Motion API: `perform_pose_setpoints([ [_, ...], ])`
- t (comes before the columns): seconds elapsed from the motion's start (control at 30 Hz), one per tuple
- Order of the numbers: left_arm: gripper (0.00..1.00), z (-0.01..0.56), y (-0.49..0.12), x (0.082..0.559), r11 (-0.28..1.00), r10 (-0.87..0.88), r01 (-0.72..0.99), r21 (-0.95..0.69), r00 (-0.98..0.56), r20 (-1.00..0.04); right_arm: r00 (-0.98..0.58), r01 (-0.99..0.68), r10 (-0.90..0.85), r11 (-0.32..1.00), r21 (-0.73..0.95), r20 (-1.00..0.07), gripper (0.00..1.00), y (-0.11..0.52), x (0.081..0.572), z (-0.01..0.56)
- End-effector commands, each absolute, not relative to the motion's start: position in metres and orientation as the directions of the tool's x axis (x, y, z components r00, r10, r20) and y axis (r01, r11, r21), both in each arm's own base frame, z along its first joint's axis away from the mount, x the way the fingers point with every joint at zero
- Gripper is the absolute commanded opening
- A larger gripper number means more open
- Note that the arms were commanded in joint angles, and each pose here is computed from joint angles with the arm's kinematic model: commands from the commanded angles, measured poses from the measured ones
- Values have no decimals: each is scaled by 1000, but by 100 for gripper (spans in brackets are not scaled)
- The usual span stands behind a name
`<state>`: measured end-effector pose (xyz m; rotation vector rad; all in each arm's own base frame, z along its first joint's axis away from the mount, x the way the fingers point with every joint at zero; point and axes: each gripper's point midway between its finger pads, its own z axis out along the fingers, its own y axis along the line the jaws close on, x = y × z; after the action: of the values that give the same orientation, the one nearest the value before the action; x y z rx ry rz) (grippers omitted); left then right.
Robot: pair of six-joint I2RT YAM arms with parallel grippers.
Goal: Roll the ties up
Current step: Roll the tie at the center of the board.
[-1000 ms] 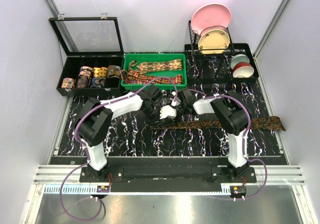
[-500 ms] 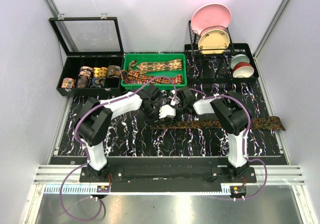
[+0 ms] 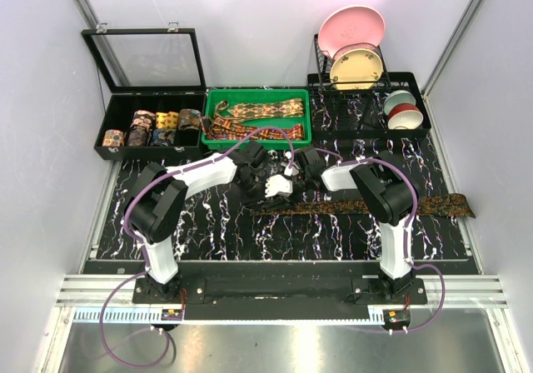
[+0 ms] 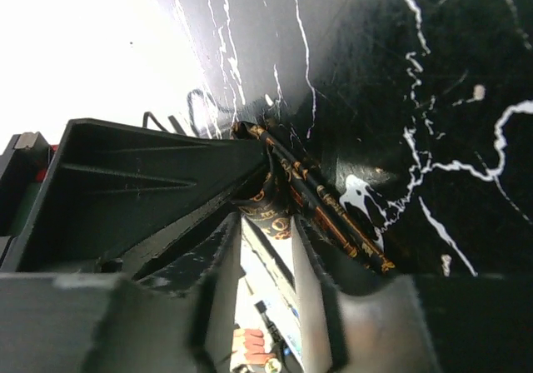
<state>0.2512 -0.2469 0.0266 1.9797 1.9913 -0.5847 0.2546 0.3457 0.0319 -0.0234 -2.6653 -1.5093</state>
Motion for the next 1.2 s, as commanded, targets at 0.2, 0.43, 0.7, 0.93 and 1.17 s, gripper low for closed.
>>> perform_pose_setpoints([
  [0.2,31,42,-260,252,-58,856,993,-102,-3,-517,-998,-56,-46,464,884,-39,41,355,260,52],
  [0.43,31,46,-263,255,-50,853,993,-107,-13,-521,-998,-50,-53,446,894,-29,28,358,259,54],
  [0.7,44,54,-255,257,-21,846,995,-99,-35,-532,-999,-29,-41,489,872,-11,0,346,258,54],
  [0.93,76,90,-246,270,54,751,998,-34,-63,-657,-999,-26,-33,546,837,-10,0,332,261,39],
  [1.17,89,145,-226,296,315,591,932,181,-44,-805,-999,-22,-42,604,797,4,0,324,258,28],
])
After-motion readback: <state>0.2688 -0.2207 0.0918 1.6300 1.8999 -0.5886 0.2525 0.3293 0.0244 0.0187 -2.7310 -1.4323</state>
